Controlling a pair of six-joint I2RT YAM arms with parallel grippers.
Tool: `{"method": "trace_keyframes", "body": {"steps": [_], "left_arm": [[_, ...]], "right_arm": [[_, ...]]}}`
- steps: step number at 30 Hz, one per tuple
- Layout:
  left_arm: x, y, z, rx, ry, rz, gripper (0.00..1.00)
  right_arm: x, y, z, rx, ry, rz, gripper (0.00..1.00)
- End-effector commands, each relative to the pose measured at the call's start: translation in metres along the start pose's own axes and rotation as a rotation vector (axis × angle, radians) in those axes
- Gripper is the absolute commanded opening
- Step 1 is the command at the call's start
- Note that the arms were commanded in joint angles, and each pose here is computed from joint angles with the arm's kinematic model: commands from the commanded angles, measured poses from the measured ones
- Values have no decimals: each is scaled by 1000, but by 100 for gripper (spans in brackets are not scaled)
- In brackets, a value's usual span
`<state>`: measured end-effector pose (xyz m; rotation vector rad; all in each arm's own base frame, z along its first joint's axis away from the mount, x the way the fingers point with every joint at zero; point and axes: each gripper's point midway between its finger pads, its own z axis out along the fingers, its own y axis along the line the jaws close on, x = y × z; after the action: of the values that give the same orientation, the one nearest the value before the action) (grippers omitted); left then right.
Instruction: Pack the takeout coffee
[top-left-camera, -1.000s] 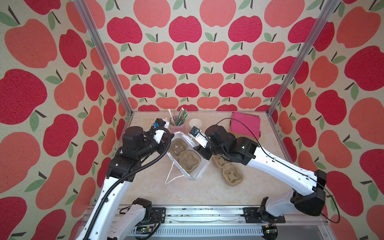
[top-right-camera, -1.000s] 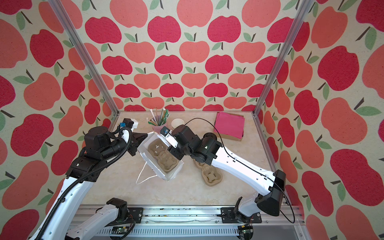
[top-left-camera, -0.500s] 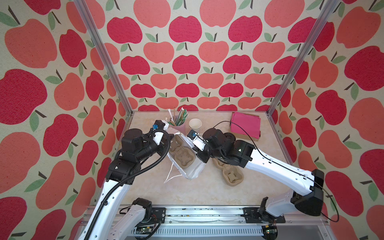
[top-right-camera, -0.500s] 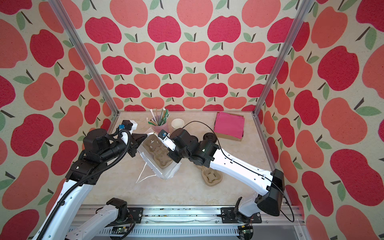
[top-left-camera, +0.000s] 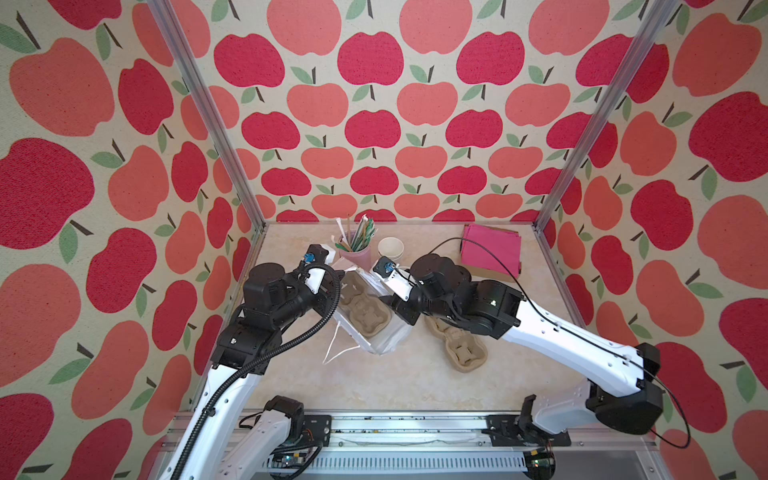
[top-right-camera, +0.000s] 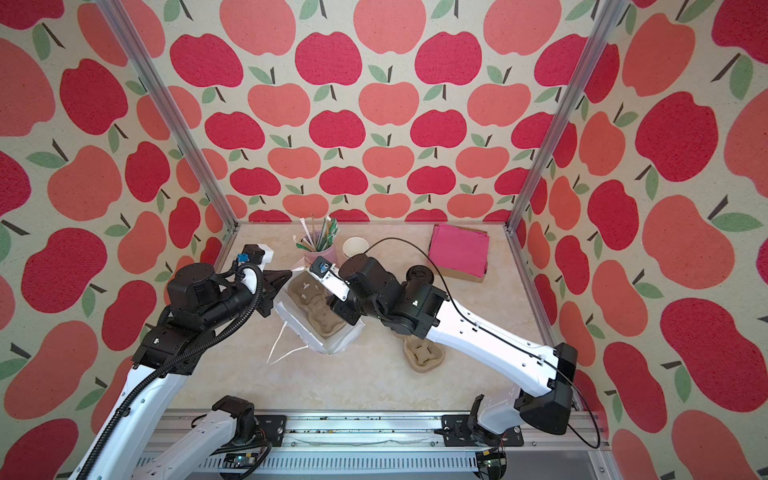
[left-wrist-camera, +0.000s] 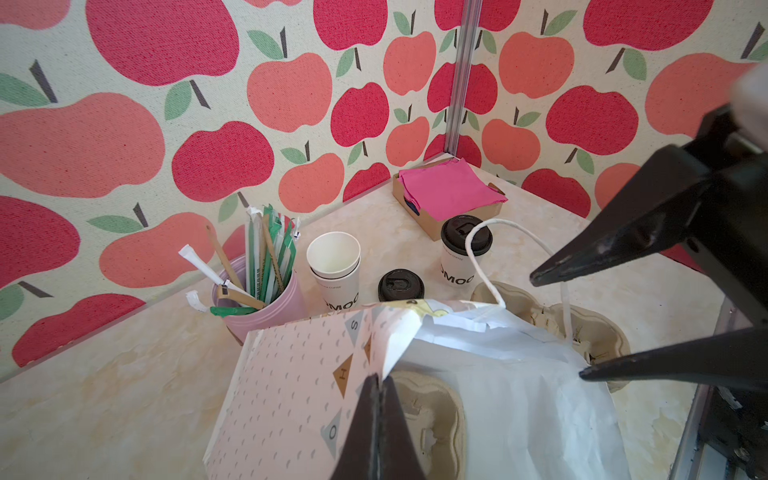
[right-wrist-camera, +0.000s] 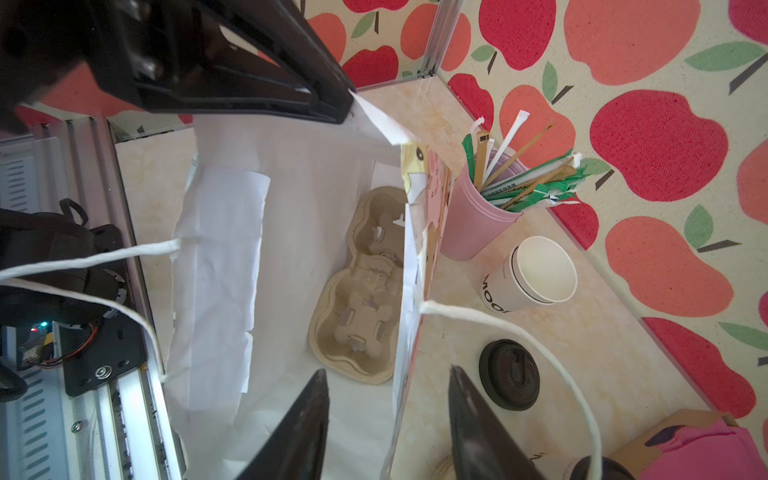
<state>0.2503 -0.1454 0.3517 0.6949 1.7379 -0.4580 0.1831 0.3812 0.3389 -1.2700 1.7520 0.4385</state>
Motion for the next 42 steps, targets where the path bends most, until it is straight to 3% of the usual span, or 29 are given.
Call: {"method": "trace_keyframes", "body": {"steps": [1, 9, 20, 28, 36, 42], "left_arm": [[-5, 2, -1, -14, -26, 6, 0], [-5, 2, -1, -18, -29, 10, 0], [-7, 0, -2, -10, -41, 11, 0], [-5, -1, -3, -7, -41, 10, 0], [-4, -1, -3, -8, -45, 12, 0], [-4, 0, -1, -6, -46, 12, 0]], "right_arm": [[-10, 1, -18, -14, -10, -7, 37], [18, 51, -2, -145, 181, -73, 23], [68, 64, 52, -132, 461, -61, 16], [92, 64, 97, -93, 550, 28, 18], [99, 54, 132, -32, 573, 128, 33], [121, 55, 140, -26, 690, 151, 27]]}}
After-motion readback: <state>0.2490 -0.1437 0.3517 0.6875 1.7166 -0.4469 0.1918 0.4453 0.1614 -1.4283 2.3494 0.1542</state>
